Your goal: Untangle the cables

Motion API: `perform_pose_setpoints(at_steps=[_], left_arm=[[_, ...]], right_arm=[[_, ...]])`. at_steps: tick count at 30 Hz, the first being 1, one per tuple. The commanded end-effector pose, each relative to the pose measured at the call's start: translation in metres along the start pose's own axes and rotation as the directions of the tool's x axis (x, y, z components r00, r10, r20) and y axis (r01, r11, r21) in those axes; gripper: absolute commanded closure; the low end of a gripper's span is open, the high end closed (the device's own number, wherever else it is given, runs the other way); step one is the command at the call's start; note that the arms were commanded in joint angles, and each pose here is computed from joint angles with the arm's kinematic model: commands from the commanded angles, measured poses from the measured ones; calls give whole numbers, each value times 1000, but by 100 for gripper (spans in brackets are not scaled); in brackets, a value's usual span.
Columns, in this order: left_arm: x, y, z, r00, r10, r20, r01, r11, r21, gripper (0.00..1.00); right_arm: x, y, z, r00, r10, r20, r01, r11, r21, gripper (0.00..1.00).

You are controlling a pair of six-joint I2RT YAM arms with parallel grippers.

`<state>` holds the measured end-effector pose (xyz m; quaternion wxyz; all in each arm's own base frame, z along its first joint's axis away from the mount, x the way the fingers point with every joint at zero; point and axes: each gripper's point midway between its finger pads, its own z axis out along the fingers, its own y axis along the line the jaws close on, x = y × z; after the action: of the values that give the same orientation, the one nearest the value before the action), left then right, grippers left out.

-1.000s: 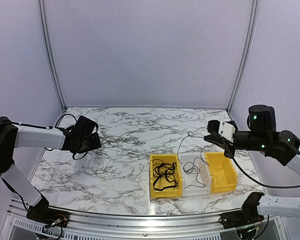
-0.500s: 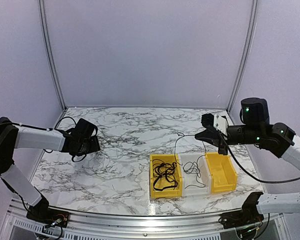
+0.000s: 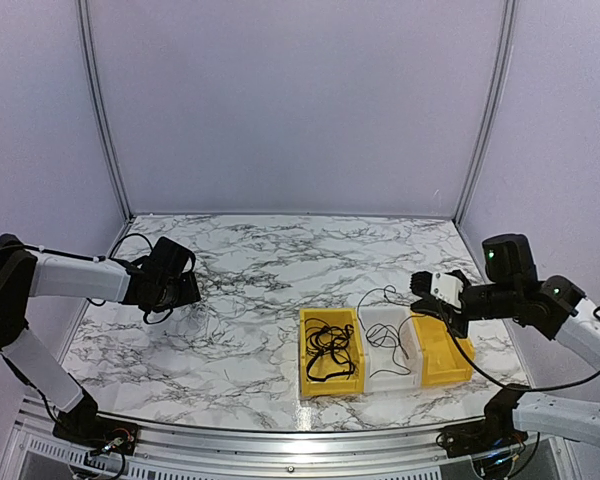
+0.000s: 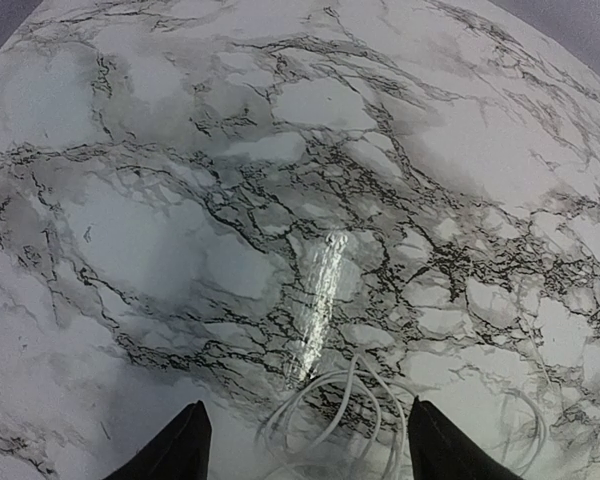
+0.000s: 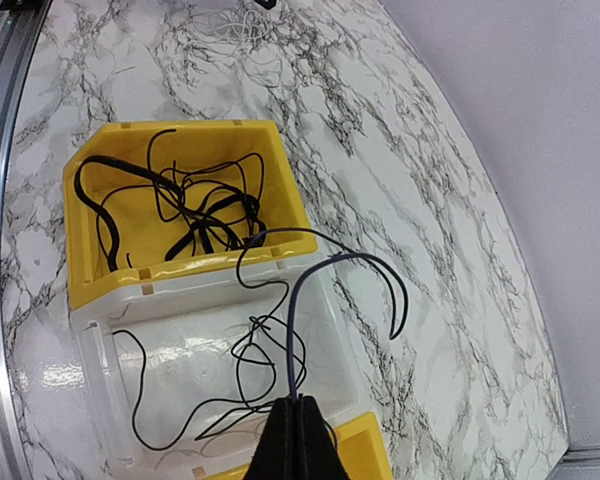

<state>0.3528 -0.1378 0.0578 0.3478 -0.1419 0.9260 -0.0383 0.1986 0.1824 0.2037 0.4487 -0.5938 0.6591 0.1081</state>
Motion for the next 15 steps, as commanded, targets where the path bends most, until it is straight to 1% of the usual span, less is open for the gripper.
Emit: perform_pose_setpoints(at_steps=[1, 6, 11, 15], left_arm=[[5, 6, -1, 1000, 6, -19, -7, 1000, -20, 29], [7, 7, 1, 1000, 0, -26, -1, 1000, -22, 29], [10, 8, 2, 1000, -3, -31, 3, 1000, -26, 29], [11, 9, 2, 999, 0, -34, -1, 1000, -25, 29]], right_arm=[[7, 15, 0, 999, -43, -13, 42, 995, -87, 100], [6, 33, 8, 999, -34, -17, 28, 968, -250, 100], [-14, 34, 24, 997, 75, 17, -64, 931, -358, 100], [-33, 46, 38, 994, 100, 48, -69, 894, -442, 100]])
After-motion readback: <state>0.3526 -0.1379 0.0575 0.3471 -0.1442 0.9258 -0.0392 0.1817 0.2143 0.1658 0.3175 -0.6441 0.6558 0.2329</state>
